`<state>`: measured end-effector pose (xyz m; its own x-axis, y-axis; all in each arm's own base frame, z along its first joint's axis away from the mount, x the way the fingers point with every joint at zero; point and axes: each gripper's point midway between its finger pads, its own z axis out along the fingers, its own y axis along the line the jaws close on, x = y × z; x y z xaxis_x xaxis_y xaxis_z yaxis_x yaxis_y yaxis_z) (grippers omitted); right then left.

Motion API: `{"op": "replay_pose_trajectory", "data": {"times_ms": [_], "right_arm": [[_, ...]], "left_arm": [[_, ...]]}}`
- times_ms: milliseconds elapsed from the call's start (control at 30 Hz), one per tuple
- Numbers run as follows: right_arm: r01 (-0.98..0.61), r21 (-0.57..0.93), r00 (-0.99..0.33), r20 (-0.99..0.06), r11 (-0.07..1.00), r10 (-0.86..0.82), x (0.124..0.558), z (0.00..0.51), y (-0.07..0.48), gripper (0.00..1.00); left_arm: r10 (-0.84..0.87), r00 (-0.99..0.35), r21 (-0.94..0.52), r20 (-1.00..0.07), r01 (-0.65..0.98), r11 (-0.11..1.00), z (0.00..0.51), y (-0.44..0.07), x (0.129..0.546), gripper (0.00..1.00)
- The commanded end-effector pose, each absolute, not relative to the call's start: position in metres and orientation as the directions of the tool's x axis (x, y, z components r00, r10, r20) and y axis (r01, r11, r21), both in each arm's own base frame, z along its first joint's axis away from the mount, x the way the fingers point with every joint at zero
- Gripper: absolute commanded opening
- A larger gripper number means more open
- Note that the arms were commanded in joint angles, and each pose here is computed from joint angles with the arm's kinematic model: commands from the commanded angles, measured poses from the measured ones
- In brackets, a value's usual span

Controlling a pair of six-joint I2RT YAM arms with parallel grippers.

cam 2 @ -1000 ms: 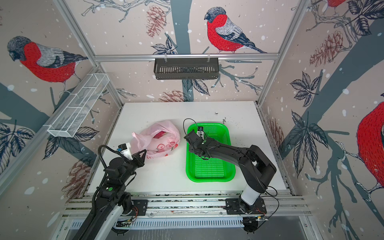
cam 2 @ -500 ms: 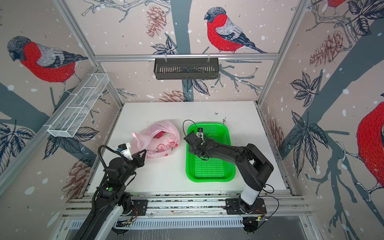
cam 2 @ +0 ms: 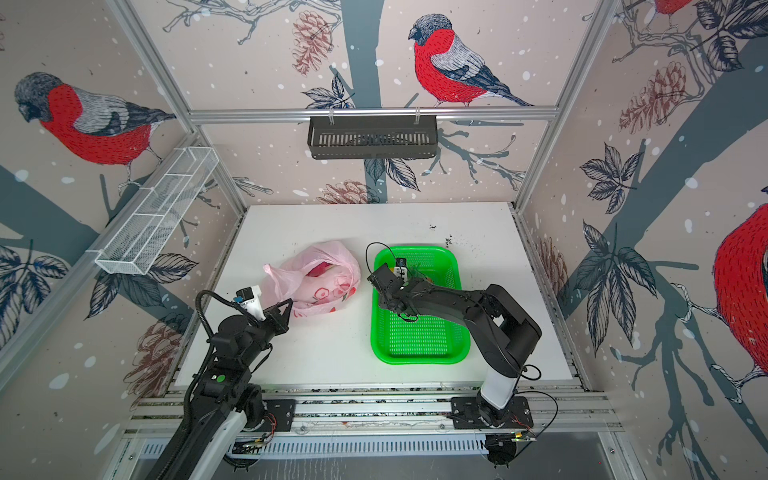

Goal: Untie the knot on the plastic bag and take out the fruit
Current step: 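Lower the orange fruit into the basket beside the yellow fruit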

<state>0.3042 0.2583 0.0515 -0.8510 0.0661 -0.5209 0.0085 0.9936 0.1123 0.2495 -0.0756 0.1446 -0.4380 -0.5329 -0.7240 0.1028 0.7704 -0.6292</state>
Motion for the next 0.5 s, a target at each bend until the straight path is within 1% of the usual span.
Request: {"op": "replay_pose_trajectory", "data": {"times_ms": [0, 300, 467], "right_arm": [[0.016, 0.114, -0.854, -0.516, 0.993, 0.073, 0.3042, 0.0491, 0.2583, 0.71], [0.017, 0.112, -0.852, -0.518, 0.994, 0.073, 0.3053, 0.0507, 0.2587, 0.80], [0.017, 0.113, -0.851, -0.519, 0.993, 0.074, 0.3049, 0.0517, 0.2583, 0.82]], "left_arm": [[-0.530, -0.409, -0.620, -0.743, 0.122, 0.775, 0.1530, -0.0748, 0.2520, 0.00], [-0.531, -0.409, -0.621, -0.743, 0.123, 0.774, 0.1528, -0.0748, 0.2519, 0.00], [-0.531, -0.407, -0.621, -0.743, 0.125, 0.774, 0.1536, -0.0750, 0.2517, 0.00]]}}
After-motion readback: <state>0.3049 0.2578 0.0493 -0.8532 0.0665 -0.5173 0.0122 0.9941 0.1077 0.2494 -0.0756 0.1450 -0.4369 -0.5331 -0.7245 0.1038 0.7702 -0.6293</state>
